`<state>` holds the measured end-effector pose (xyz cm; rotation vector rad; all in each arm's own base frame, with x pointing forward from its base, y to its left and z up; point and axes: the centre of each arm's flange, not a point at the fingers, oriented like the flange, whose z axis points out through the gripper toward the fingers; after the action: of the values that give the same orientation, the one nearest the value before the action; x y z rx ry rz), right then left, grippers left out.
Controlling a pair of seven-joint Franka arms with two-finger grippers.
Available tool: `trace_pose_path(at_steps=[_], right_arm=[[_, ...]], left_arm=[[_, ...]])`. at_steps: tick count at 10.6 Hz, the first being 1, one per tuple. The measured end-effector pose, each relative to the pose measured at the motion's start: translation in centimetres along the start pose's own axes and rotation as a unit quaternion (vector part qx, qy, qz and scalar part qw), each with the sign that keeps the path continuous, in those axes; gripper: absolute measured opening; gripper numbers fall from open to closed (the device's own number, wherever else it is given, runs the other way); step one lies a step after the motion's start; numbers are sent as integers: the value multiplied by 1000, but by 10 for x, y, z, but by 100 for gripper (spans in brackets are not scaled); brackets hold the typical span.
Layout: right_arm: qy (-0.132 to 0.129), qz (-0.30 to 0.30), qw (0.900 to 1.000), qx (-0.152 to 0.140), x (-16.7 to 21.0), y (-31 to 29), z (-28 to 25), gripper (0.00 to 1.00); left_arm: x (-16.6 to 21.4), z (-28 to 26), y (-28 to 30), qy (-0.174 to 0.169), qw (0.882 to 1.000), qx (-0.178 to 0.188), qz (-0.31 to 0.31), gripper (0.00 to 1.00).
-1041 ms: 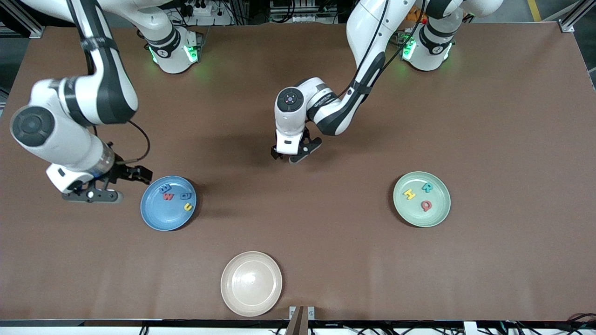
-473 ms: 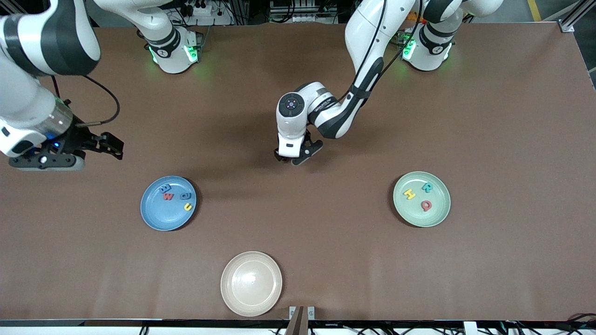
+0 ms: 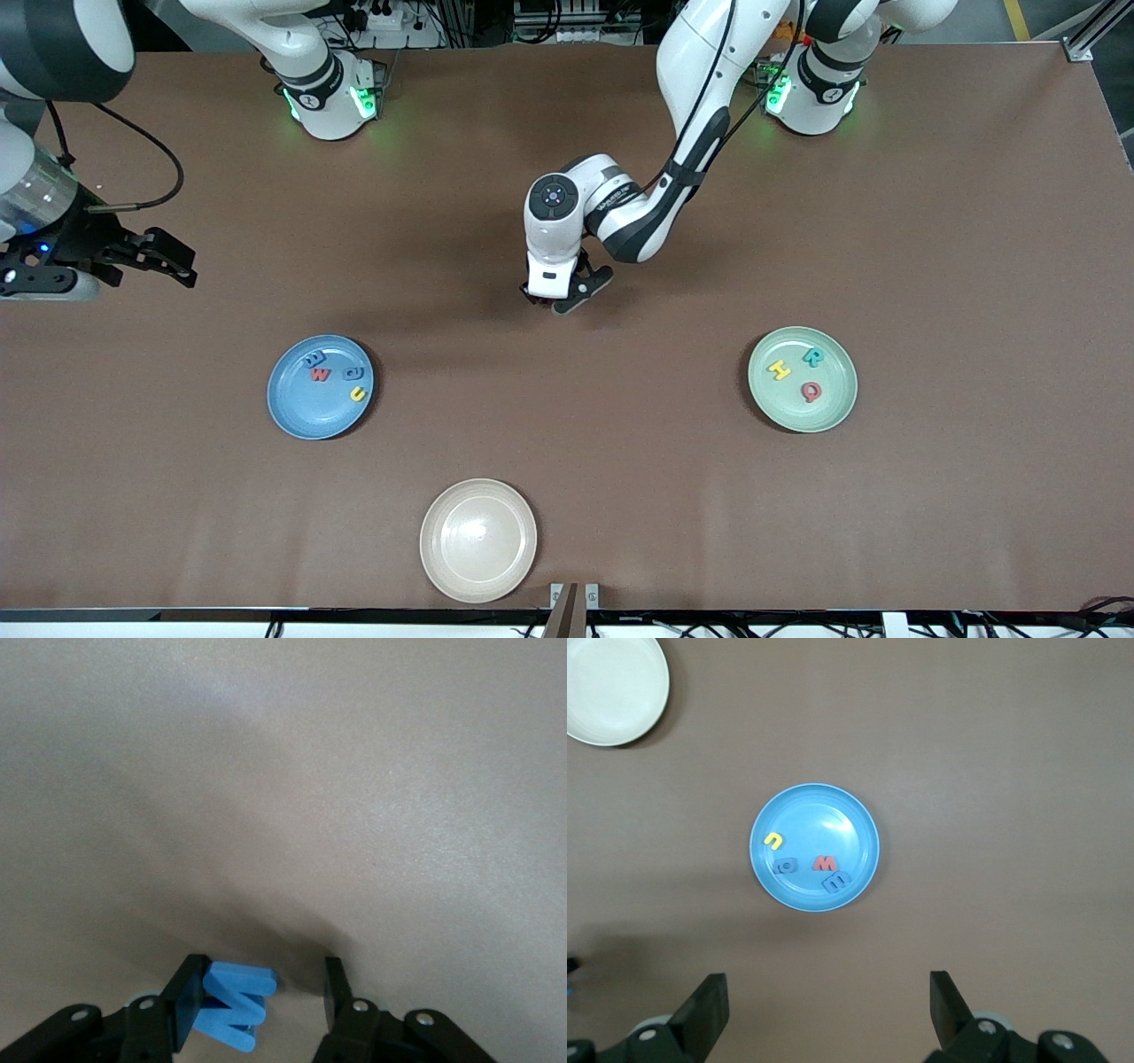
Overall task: Sort upper and lower case letters into plates
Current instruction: 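Grasp the blue M with the left gripper while the right gripper withdraws, then lift and carry the blue M over the green plate with the left gripper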
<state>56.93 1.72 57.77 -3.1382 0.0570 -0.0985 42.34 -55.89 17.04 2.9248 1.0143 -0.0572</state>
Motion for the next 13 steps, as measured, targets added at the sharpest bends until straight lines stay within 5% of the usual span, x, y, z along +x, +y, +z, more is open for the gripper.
trace_pose_path(at_steps=[2, 4, 10, 13], right_arm=[[-6, 8, 1000, 4, -3, 8, -21, 100], [-13, 17, 1000, 6, -8, 18, -38, 100], [-21, 11, 1000, 7, -10, 10, -38, 100], [-32, 2, 999, 7, -14, 1, -40, 100]], left_arm=[[-4, -1, 0, 0, 1000, -1, -3, 53], [-7, -5, 2, -1, 1000, -4, -2, 35], [3, -20, 6, 1, 1000, -9, -6, 35], [79, -63, 8, 9, 1000, -16, 19, 35]])
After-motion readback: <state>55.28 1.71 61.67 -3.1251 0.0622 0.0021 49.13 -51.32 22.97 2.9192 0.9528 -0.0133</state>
